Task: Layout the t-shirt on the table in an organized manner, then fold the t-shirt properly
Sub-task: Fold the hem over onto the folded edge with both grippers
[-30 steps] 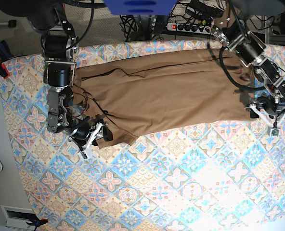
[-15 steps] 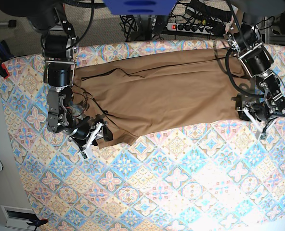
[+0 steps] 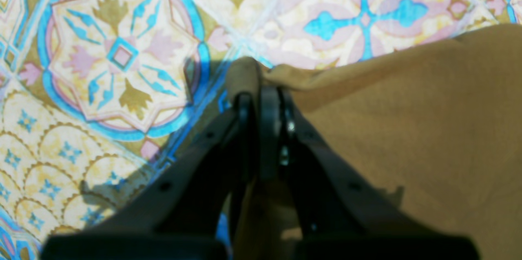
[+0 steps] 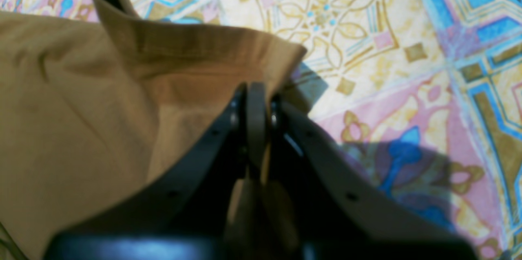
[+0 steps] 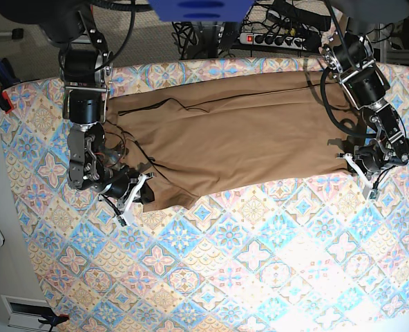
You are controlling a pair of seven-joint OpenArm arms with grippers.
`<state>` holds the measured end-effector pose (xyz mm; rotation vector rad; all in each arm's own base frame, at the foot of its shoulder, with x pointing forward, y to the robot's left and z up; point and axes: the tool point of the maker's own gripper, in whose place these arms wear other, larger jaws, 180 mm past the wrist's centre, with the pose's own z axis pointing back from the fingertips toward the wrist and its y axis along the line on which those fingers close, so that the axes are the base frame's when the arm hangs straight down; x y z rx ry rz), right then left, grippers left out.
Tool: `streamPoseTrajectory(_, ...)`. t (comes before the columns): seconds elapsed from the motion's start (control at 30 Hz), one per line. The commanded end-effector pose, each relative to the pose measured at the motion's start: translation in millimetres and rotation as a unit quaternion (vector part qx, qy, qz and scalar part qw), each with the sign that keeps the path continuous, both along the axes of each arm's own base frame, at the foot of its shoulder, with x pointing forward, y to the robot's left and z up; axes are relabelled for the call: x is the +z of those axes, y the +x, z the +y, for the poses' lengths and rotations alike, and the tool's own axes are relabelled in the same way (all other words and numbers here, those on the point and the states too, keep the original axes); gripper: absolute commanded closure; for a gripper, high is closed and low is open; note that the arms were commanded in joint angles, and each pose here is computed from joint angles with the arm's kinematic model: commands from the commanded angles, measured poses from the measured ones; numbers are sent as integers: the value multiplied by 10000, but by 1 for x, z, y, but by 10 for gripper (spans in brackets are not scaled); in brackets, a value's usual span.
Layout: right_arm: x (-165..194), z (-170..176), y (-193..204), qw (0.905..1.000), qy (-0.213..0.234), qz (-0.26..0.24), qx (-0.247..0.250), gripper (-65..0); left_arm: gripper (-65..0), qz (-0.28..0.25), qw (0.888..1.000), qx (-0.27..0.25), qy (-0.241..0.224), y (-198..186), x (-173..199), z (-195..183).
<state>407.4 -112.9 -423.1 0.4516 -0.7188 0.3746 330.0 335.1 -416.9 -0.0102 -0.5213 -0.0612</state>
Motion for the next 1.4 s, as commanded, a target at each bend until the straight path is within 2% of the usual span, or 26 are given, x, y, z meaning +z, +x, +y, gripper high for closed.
streamPoseTrajectory(0.0, 13, -2, 11, 9998, -31, -176, 9, 0, 0, -20, 9999, 30, 145, 3, 8, 9)
streamPoseTrajectory(0.17, 7, -5, 4, 9997, -204, 77, 100, 0, 0, 19, 9999, 59, 117, -2, 6, 10)
streamPoseTrajectory(0.27, 29, -6, 15, 9990, -335, -257, 155, 0, 0, 16, 9999, 64, 118, -3, 5, 10)
streamPoseTrajectory(0.43, 85, -9, 30, 9918, -837, -913, 325, 0, 0, 109, 9998, 63, 125, -10, 0, 10)
streamPoseTrajectory(0.57, 107, -11, 32, 9871, -1064, -1145, 359, 0, 0, -24, 9992, 4, 397, -15, 12, 16)
streamPoseTrajectory(0.67, 95, -13, 17, 9873, -1165, -1000, 400, 0, 0, -219, 9977, -119, 631, -21, 23, 8)
streamPoseTrajectory(0.8, 94, -11, 5, 9858, -1216, -1072, 429, 0, 0, -506, 9929, -284, 1038, -31, 46, 3)
streamPoseTrajectory(1.07, 78, -8, -33, 9853, -1299, -982, 514, 0, 0, -529, 9918, -317, 1121, -42, 47, -1)
streamPoseTrajectory(1.2, 85, -6, -43, 9829, -1346, -1132, 548, 0, 0, -456, 9922, -179, 1148, -56, 44, 7)
streamPoseTrajectory(1.37, 94, -31, -51, 9822, -1407, -1233, 148, 0, 0, -530, 9879, -289, 1429, -69, 58, 7)
